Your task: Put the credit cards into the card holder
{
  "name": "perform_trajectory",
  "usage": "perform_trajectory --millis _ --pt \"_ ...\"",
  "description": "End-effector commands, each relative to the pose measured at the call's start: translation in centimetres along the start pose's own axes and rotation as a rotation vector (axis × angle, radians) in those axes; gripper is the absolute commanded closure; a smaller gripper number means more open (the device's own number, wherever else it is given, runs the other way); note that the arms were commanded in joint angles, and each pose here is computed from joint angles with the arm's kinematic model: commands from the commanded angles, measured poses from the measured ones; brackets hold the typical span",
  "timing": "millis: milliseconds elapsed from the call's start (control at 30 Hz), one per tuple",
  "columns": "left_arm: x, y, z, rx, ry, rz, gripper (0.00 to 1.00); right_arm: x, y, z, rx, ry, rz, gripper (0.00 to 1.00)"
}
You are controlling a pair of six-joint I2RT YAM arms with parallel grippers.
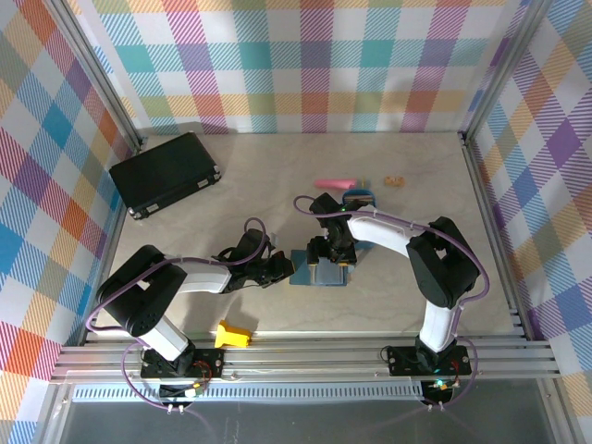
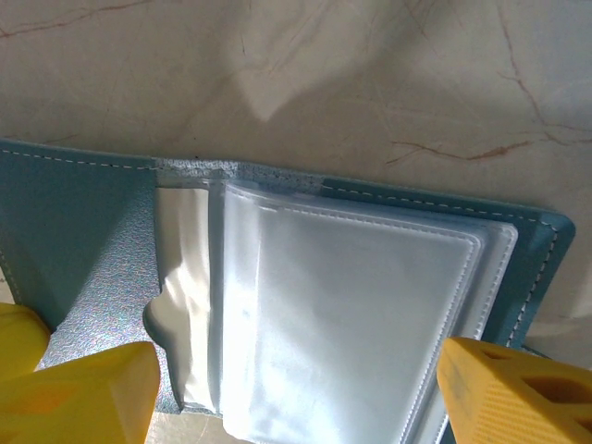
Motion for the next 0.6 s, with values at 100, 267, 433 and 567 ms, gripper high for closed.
perform_trajectory --millis 100,267,433,567 --pt "0.8 -0.3 0.2 0.006 -0.002 0.025 1.00 0.7 -0.9 -0.8 0.040 -0.012 0.036 0.21" --pt "0.8 -0.3 0.2 0.004 -0.001 0.023 1.00 0.8 -1.3 -0.7 0.034 -0.016 0.046 0.21" --pt "0.8 -0.3 0.2 0.006 -0.003 0.022 1.00 1.0 -1.7 -0.4 0.014 -0.014 0.063 0.21" --pt "0.8 -0.3 0.2 0.007 -0.002 0.024 1.00 1.1 -1.8 -0.2 0.004 -0.014 0.067 0.21"
Point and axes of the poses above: each hand's point on the last joint's axis, 136 mm out from that joint toward the fingers, its own y axis back along the fingers, its own z axis along the line the jaws close on, x = y × z, the point moved 2 cm from there along y, back along the fingers, and after that the axes turned 2 degrees about -y, right-handed, at the moved point
